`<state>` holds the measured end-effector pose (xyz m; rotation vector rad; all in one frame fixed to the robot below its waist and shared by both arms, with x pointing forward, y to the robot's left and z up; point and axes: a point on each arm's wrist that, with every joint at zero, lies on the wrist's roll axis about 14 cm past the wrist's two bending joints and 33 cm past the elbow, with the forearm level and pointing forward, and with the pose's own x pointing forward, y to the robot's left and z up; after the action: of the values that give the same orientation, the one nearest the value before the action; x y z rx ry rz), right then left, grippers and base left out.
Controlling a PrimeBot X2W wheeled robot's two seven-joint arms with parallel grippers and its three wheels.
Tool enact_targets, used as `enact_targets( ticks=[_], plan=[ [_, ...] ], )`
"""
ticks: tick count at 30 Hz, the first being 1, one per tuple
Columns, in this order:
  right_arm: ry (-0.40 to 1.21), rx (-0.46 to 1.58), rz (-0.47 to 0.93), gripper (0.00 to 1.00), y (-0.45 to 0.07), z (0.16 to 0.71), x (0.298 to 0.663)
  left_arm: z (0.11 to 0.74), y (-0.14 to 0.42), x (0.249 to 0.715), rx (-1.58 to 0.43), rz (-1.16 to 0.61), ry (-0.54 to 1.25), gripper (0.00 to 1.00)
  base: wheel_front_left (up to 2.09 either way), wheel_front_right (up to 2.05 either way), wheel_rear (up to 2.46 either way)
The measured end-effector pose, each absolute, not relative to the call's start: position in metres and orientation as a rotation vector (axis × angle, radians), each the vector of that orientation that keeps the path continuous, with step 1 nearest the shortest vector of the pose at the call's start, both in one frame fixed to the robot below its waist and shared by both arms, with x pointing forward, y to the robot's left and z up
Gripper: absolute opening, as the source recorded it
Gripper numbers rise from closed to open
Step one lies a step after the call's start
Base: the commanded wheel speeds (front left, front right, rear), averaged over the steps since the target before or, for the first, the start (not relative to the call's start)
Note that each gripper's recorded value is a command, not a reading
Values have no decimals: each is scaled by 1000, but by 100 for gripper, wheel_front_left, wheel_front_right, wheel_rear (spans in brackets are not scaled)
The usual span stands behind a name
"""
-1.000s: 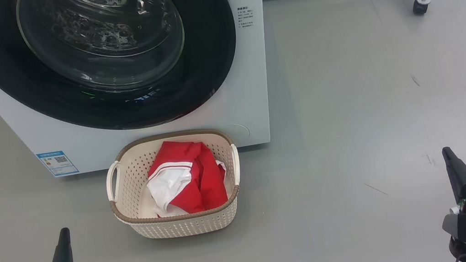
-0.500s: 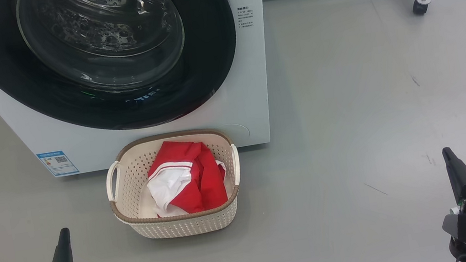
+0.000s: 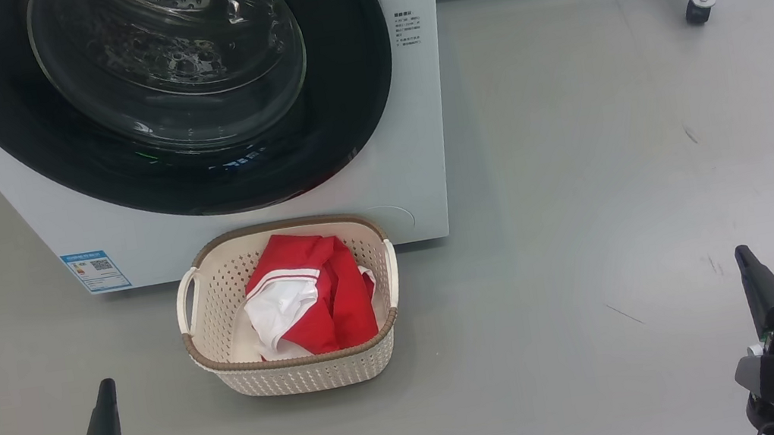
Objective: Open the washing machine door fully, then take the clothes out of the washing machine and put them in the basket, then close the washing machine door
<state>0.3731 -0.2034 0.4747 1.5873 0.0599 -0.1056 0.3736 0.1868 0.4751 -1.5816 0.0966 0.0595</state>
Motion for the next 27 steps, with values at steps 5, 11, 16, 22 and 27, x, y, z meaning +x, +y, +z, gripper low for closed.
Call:
enact_targets(
  ticks=[5,11,16,22,27],
  plan=[
    [60,1587,-106,0,-204,475,373,475,187,374,-1582,60,97,0,0,0,0],
    [56,1587,-103,0,-204,475,373,475,187,374,-1582,60,97,0,0,0,0],
    [55,1587,-103,0,-204,475,373,475,187,374,-1582,61,96,0,0,0,0],
    [55,1588,-103,0,-204,475,373,475,187,374,-1582,61,96,0,0,0,0],
    [54,1588,-104,0,-204,475,373,475,187,374,-1582,61,96,0,0,0,0]
  ],
)
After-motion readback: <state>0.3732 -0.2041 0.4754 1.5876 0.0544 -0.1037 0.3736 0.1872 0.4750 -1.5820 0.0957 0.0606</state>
